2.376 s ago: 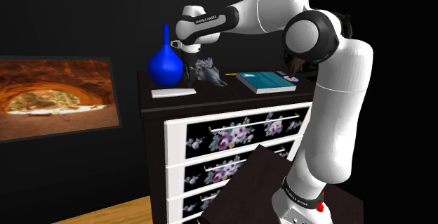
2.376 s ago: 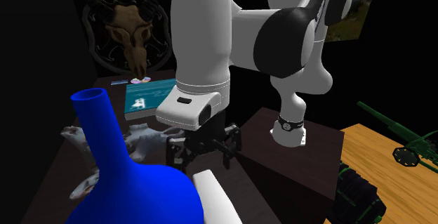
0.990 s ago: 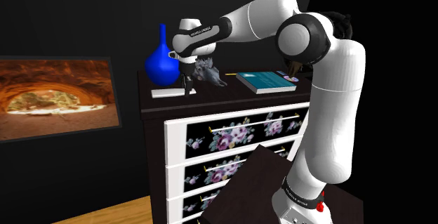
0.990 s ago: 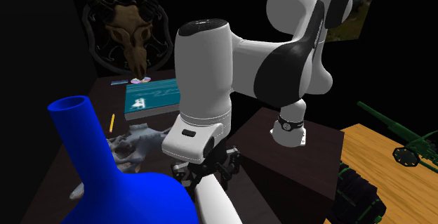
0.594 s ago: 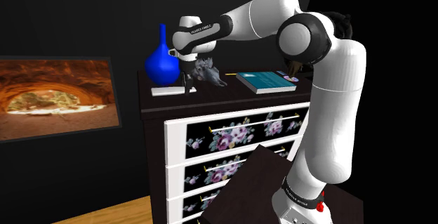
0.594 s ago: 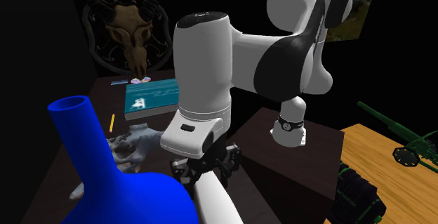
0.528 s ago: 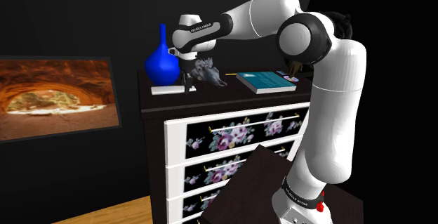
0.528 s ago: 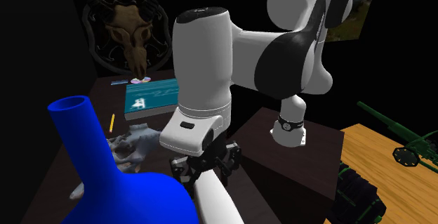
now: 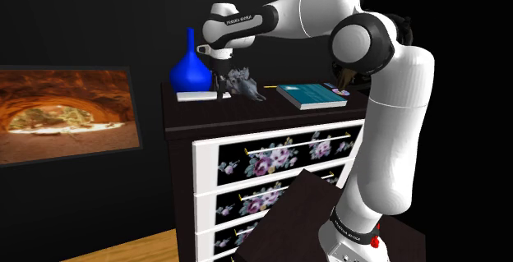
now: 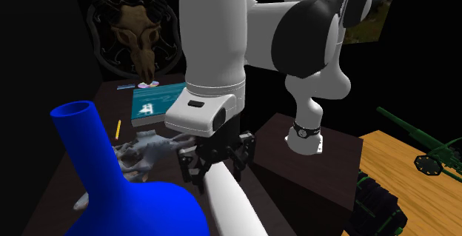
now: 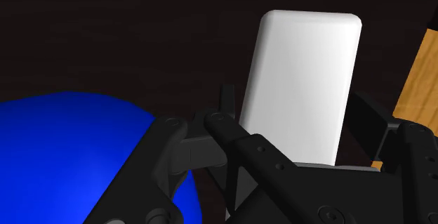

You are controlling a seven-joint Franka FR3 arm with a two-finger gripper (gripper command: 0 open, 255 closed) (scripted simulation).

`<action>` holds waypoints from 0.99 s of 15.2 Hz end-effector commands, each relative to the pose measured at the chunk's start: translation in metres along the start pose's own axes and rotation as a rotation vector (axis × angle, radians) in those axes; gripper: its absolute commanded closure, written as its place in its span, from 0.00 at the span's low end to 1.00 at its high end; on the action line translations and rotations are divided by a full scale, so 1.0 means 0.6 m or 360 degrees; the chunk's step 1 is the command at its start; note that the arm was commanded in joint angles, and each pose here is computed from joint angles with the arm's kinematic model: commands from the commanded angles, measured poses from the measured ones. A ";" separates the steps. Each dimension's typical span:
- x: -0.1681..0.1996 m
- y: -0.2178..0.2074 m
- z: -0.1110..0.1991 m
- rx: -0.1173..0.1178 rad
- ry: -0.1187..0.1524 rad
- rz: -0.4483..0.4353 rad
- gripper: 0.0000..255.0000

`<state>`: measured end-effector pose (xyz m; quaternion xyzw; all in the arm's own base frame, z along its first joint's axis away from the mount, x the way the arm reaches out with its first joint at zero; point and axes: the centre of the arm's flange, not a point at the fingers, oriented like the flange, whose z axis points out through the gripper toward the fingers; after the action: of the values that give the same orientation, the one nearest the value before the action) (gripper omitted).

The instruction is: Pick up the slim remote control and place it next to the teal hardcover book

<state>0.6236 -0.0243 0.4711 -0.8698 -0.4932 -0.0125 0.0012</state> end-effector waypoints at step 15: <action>-0.149 -0.022 -0.080 0.0000 0.0000 0.0000 1.00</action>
<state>0.5748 -0.0805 0.5185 -0.8701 -0.4927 -0.0123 0.0010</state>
